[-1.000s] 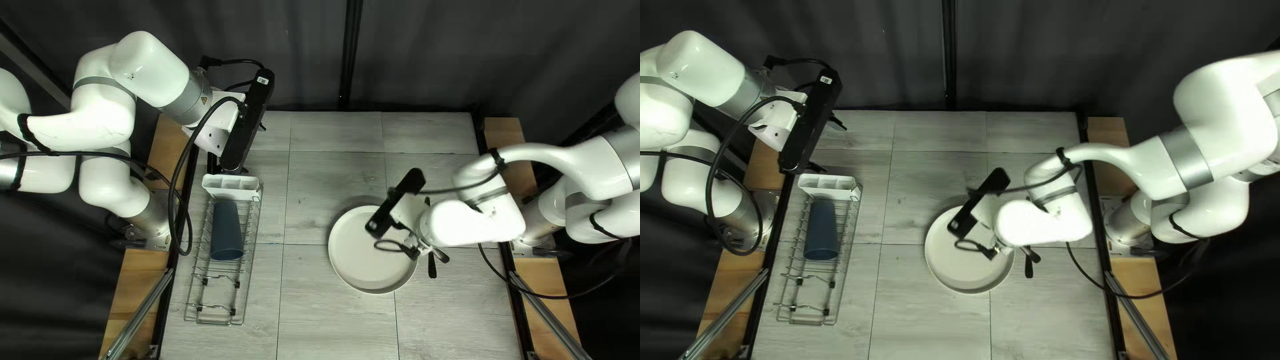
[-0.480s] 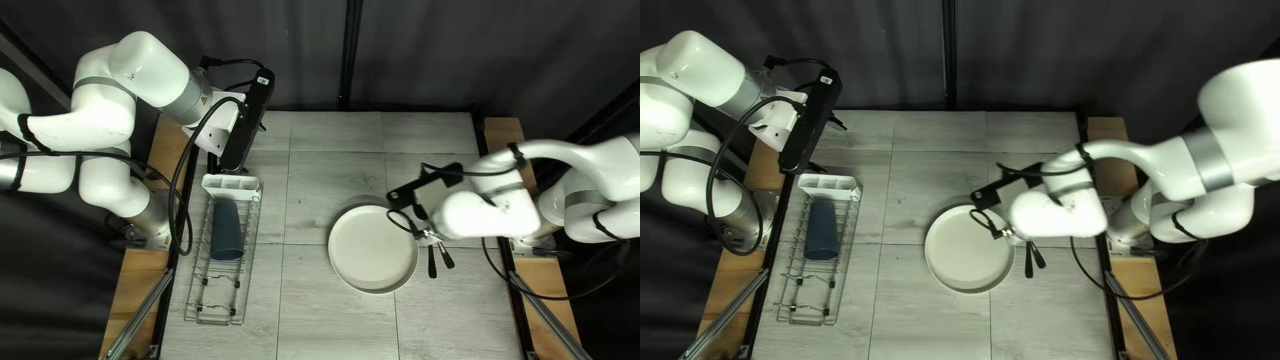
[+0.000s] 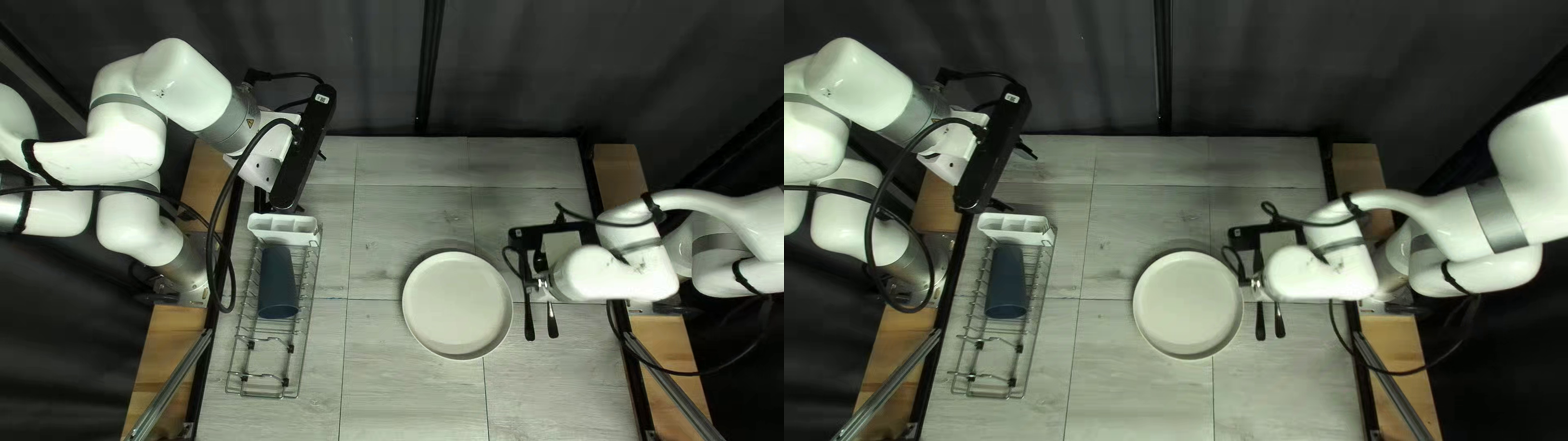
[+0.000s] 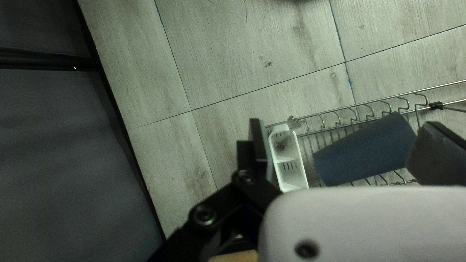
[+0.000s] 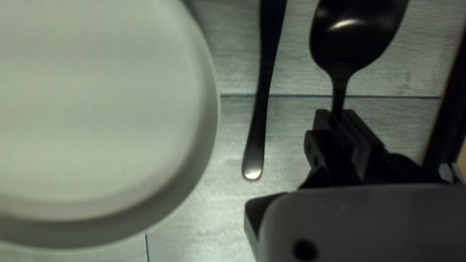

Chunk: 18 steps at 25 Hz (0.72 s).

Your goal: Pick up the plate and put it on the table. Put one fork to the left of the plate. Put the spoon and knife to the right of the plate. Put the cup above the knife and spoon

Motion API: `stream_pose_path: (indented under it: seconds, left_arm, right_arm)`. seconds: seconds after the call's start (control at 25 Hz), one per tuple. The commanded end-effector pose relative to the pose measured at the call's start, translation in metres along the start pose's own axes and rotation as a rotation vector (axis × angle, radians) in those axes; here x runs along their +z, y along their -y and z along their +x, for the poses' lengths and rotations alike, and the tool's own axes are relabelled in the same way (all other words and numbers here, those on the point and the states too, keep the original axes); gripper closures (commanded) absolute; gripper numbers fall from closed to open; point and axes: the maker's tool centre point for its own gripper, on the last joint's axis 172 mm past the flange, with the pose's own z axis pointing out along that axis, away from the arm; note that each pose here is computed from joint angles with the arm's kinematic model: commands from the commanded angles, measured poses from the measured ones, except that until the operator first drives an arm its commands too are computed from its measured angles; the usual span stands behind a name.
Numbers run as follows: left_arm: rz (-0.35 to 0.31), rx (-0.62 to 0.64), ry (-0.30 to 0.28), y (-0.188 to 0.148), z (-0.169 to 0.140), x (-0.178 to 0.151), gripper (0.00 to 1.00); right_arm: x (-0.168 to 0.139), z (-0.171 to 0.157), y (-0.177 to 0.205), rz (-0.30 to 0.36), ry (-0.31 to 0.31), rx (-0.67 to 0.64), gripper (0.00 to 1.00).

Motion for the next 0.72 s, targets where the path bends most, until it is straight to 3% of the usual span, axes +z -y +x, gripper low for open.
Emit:
stream_pose_path:
  seconds: [0.04, 0.72]
  left_arm:
    - [0.000, 0.000, 0.000, 0.000, 0.000, 0.000, 0.00]
    - [0.000, 0.000, 0.000, 0.000, 0.000, 0.000, 0.00]
  right_arm:
    - [0.014, 0.000, -0.007, -0.001, 0.028, 0.009, 1.00]
    - [0.052, -0.006, -0.019, 0.020, 0.091, 0.009, 1.00]
